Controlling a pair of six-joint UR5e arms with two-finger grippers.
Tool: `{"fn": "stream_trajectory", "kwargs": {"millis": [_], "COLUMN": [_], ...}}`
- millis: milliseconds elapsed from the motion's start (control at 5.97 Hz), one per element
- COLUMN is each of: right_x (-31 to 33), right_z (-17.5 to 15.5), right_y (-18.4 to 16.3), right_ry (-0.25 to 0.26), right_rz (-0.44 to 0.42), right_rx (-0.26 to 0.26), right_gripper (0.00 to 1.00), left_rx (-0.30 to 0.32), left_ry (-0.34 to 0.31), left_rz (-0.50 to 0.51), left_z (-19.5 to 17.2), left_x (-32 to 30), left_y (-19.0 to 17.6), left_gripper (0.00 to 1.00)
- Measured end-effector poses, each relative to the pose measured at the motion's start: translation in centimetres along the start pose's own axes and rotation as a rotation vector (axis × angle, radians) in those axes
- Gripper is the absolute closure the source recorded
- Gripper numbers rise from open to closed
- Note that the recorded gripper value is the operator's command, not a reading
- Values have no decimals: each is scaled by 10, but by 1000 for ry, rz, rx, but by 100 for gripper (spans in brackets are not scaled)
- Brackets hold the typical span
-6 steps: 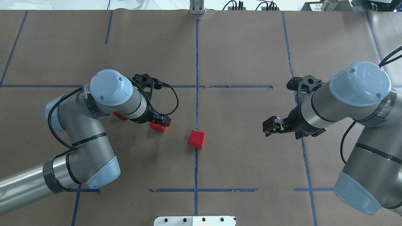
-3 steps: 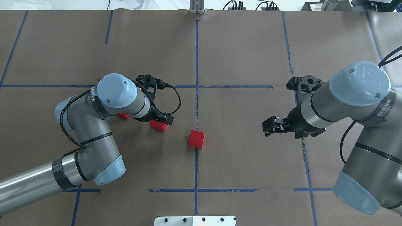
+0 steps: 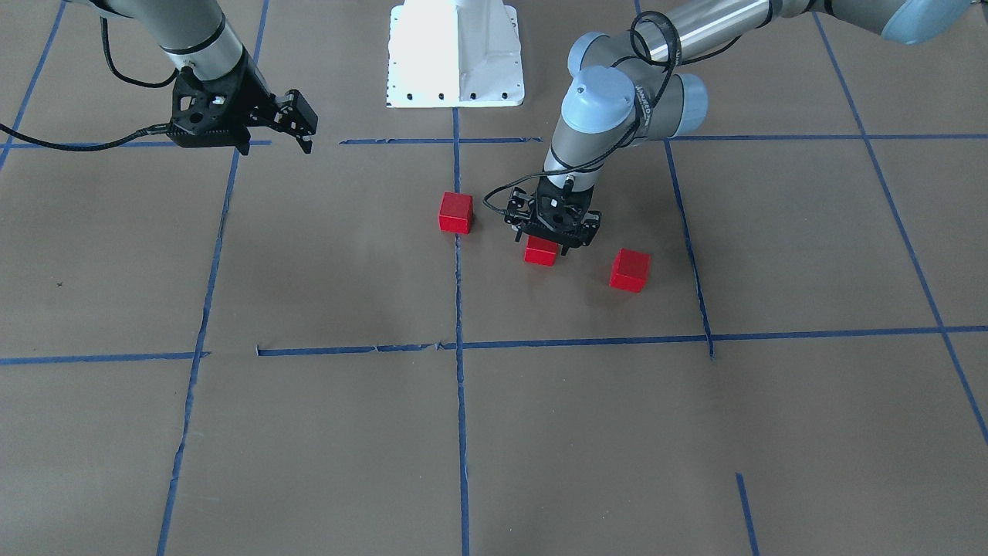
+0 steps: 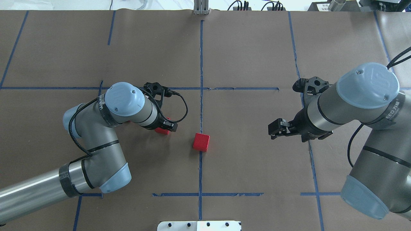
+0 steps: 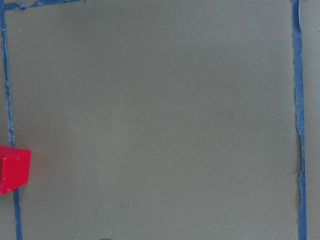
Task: Form red blocks into L shape at center
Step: 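Grasp the nearer-center red cube with the left gripper and lift it, then place the held red cube beside the center cube, farther from the robot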
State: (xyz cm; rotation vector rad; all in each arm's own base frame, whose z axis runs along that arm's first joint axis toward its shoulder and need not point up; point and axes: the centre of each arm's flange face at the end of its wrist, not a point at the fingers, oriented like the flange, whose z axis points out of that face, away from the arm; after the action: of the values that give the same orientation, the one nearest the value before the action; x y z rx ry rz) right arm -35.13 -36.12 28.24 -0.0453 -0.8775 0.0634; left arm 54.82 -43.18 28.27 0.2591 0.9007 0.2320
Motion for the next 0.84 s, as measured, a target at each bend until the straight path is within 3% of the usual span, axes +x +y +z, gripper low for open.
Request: {"fn": "stream_trajectory", "kwargs": {"millis": [838], "right_x": [9], "right_z": [-9], "right_y": [-8], "right_ry": [-1], "right_rz": [20], "right_rx": [16], "right_gripper": [0], "left_rx": [66], "left_ry": [13], "left_rz": [-150], "left_z": [0], "left_x": [88], "left_y": [-60], "left_gripper": [100]}}
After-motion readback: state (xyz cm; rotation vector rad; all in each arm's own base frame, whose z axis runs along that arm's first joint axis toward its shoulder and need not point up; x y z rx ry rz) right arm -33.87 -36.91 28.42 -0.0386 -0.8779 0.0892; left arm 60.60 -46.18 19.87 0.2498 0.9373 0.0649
